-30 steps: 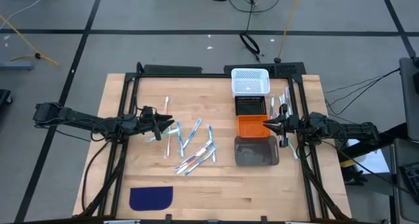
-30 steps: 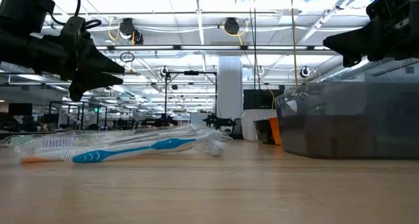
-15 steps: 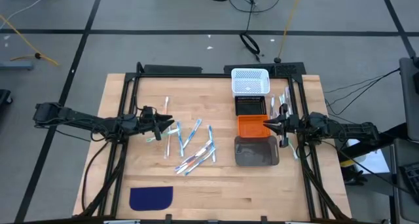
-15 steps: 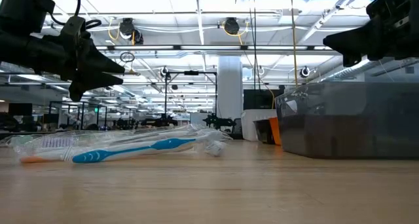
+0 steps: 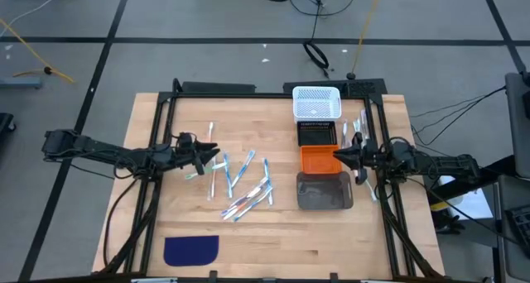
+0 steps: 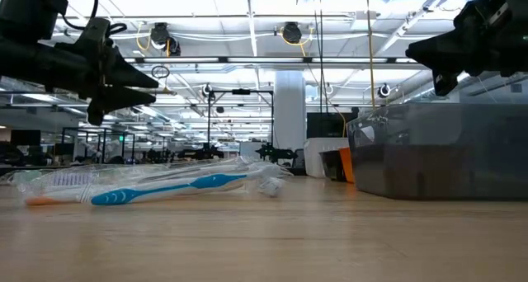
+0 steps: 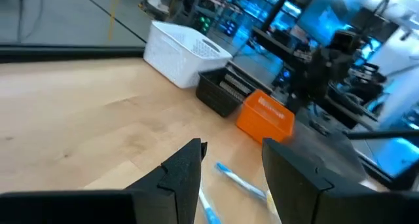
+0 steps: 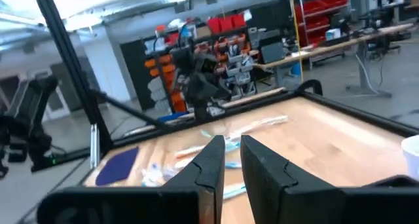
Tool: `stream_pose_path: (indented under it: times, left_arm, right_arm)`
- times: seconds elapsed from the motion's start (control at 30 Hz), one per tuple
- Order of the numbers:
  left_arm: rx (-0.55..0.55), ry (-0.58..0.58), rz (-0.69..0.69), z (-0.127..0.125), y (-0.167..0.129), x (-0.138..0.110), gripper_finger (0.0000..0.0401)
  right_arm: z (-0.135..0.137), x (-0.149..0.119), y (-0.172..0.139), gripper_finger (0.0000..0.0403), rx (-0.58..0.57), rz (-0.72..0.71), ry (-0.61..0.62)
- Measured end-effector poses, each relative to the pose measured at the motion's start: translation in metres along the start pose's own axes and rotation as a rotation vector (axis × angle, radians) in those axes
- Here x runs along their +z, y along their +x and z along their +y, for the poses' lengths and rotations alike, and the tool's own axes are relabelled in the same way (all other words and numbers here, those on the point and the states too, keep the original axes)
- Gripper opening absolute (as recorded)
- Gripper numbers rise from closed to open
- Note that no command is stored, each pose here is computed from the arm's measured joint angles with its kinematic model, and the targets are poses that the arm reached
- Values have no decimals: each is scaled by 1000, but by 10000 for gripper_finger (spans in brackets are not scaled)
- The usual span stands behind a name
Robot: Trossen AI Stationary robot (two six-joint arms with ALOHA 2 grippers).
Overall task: Pick & Place Toothbrushes
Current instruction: Put the green toothbrush into the gray bin
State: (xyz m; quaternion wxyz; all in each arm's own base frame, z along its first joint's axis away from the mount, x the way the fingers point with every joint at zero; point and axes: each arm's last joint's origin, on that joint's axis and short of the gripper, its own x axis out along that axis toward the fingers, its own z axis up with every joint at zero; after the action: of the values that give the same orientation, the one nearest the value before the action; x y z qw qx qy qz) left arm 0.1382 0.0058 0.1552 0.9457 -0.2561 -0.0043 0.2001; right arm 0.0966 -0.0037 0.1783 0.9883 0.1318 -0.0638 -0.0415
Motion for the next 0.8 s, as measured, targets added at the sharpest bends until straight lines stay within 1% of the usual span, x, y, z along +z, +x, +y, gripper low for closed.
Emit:
stream_pose_path:
  times: [0.1, 0.23, 0.33, 0.4, 0.43, 0.47, 0.5, 0.57, 0.6, 0.7, 0.8]
  left_arm:
    - [61, 22, -56, 1, 0, 3, 161]
    - [112, 47, -84, 2, 0, 4, 161]
    - [116, 26, -109, 2, 0, 6, 161]
    - [105, 20, -118, 1, 0, 7, 161]
    - [91, 19, -121, 0, 0, 7, 161]
    - [71, 15, -129, -1, -1, 9, 161]
    - [53, 11, -140, -2, -1, 11, 161]
    - [39, 18, -149, -5, 1, 15, 161]
    - [33, 23, -152, -6, 1, 17, 161]
    - [24, 38, -172, -10, 3, 25, 161]
    - [9, 45, -181, -12, 5, 31, 161]
  right_arm:
    - [1, 4, 0, 45, -3, -47, 31]
    - [1, 5, 0, 45, 0, -56, 55]
    - [1, 5, 0, 45, 1, -59, 61]
    - [2, 10, -1, 45, -1, -114, 72]
    - [2, 15, -1, 45, -20, -161, 90]
    - [1, 17, -1, 45, -51, -186, 106]
    - [0, 15, 0, 45, -91, -167, 105]
    - [-6, 3, 2, 45, -205, 0, 64]
    - [-6, 7, 2, 45, -269, 58, 55]
    - [-4, 40, 2, 45, -462, 67, 58]
    - [-4, 58, 4, 45, -602, 196, 14]
